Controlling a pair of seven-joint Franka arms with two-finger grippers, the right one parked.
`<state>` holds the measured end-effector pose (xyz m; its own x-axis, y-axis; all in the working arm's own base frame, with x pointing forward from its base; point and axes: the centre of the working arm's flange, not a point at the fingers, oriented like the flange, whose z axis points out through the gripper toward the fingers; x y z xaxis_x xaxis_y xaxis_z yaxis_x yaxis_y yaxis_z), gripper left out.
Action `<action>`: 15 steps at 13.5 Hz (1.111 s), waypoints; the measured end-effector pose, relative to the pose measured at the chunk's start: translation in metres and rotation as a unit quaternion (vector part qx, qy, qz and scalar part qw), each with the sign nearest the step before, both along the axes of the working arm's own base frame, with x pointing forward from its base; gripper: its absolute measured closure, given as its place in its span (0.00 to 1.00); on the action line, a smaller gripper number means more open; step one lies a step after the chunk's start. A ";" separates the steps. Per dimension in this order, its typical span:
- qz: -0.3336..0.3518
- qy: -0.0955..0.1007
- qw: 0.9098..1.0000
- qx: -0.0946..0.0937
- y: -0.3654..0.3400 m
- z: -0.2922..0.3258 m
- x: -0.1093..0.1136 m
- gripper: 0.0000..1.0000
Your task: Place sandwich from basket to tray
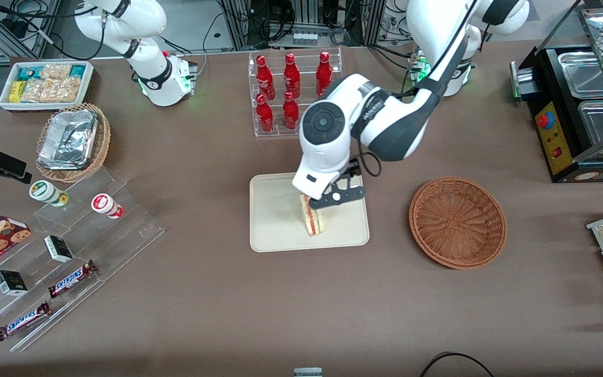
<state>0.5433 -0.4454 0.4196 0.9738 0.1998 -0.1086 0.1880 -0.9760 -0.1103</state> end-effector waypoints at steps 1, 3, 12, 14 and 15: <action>0.004 0.002 1.000 0.007 0.015 -0.001 0.010 0.00; 0.017 0.004 1.000 0.025 0.050 0.004 0.025 0.00; -0.124 0.030 0.992 0.002 0.223 0.089 0.022 0.00; -0.158 0.042 0.986 -0.008 0.252 0.108 0.019 0.00; -0.171 0.046 0.984 -0.014 0.267 0.118 0.017 0.00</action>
<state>0.5601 -0.1780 0.5380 0.9691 -0.1432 -0.2010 -0.1624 -0.9832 -0.0829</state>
